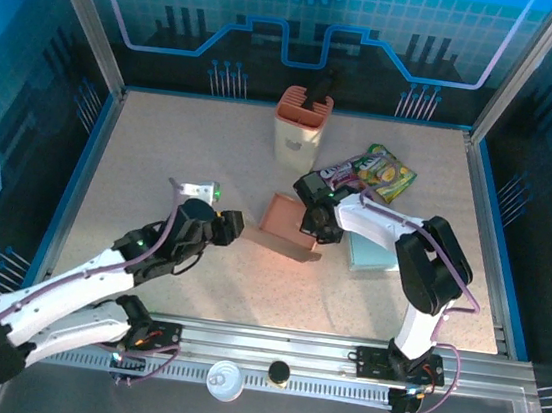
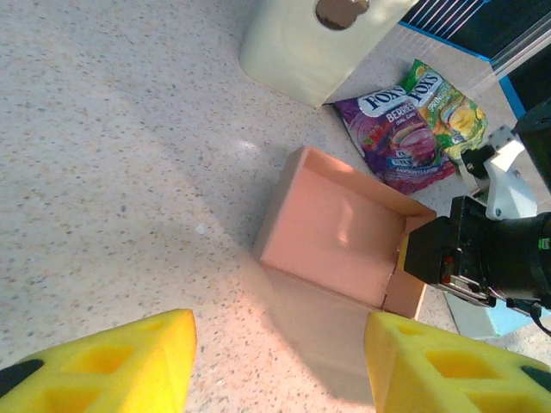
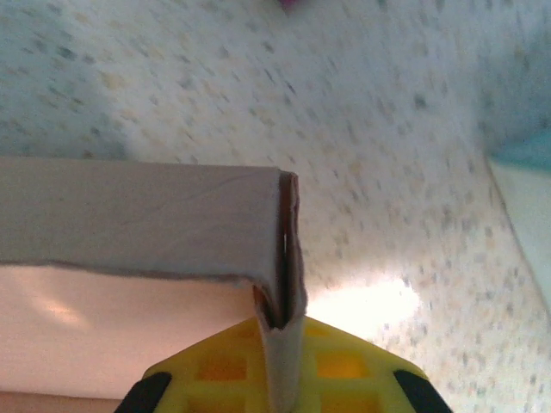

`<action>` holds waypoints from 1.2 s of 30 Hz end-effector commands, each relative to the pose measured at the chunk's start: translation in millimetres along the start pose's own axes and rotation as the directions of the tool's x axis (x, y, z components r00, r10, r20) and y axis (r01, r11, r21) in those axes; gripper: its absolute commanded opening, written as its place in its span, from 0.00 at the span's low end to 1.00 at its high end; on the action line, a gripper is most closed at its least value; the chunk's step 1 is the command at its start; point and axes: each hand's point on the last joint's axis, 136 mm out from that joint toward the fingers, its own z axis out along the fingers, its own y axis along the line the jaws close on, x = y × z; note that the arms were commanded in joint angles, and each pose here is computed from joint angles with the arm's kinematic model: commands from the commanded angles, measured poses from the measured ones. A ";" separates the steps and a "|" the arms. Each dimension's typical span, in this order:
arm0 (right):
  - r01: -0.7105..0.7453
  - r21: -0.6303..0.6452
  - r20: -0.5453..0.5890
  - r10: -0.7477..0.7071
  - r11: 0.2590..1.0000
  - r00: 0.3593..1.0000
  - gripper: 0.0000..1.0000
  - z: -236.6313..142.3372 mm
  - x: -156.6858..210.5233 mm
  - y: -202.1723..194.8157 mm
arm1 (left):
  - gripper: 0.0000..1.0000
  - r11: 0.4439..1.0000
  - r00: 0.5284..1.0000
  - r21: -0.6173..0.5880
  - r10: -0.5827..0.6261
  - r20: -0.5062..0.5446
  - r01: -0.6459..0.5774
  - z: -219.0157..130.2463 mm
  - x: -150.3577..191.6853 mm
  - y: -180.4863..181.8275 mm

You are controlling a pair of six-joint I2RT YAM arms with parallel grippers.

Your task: Fold the paper box

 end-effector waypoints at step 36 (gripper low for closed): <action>-0.416 -0.202 -0.046 0.416 0.887 0.908 0.62 -60.5 25.3 -6.9 | 0.38 0.975 0.961 0.180 -0.082 -0.262 0.132 88.3 111.9 -32.8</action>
